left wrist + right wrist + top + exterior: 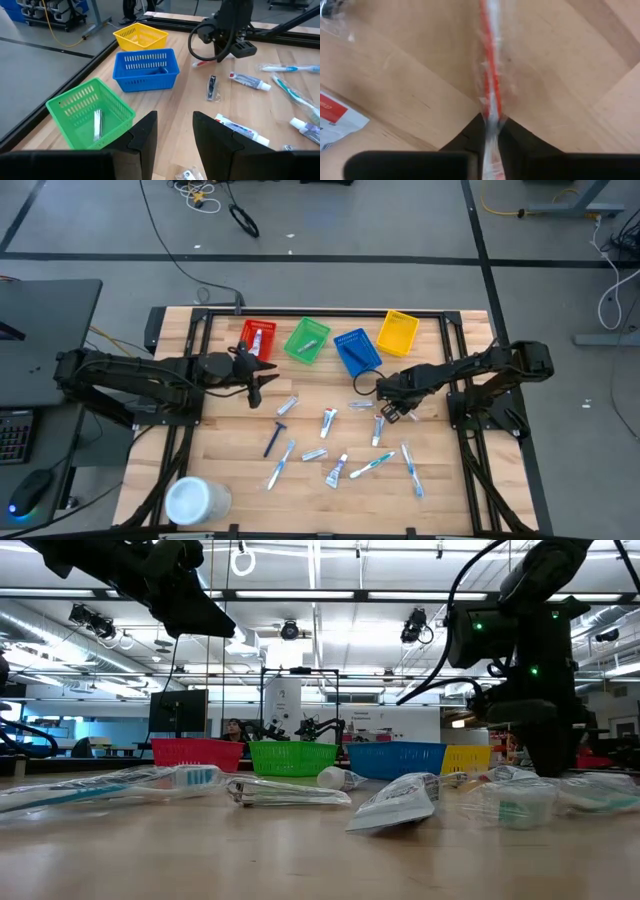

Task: Pick & Place Travel size toiletries
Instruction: Put the red toothbrush in the yellow bin

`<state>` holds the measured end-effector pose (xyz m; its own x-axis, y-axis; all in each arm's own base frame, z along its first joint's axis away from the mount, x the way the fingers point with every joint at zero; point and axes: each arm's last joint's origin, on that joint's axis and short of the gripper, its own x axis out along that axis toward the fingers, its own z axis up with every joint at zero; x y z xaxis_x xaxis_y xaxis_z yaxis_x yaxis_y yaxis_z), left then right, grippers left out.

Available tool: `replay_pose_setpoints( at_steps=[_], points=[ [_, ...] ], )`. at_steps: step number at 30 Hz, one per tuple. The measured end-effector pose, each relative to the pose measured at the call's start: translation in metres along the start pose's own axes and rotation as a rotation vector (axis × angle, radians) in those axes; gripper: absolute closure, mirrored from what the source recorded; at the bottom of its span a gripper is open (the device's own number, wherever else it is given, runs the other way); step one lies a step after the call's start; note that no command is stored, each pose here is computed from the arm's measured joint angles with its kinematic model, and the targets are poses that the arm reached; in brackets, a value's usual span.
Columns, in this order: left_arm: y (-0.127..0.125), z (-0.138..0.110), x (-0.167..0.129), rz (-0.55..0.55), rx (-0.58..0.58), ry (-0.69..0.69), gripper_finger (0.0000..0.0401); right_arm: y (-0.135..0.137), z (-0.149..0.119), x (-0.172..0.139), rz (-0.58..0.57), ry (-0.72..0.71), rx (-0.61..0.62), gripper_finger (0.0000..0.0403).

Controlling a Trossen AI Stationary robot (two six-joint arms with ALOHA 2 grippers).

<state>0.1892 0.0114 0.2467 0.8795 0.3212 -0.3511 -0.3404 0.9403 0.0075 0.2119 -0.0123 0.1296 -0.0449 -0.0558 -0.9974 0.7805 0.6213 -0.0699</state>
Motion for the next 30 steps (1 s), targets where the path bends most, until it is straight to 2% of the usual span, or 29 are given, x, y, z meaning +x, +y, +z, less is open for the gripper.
replay_pose_setpoints(
  at_steps=[9,16,20,23,30],
  points=[
    [-0.001,0.0,0.0,-0.02,-0.001,0.002,0.0269,0.003,0.003,-0.009,-0.026,-0.025,-0.023,0.0373],
    [-0.001,0.0,0.0,-0.021,-0.001,0.003,0.0269,-0.005,0.0,-0.031,-0.051,-0.083,0.026,0.0374],
    [-0.001,0.0,0.0,-0.02,-0.001,0.002,0.0269,-0.012,-0.003,-0.052,-0.034,-0.164,0.062,0.0374],
    [-0.001,0.0,0.0,-0.021,-0.001,0.002,0.0269,-0.019,-0.003,-0.068,-0.028,-0.303,0.104,0.0375],
    [-0.001,0.0,0.0,-0.02,0.016,0.003,0.0269,-0.042,0.008,-0.092,-0.129,-0.704,0.372,0.0375]
  ],
)
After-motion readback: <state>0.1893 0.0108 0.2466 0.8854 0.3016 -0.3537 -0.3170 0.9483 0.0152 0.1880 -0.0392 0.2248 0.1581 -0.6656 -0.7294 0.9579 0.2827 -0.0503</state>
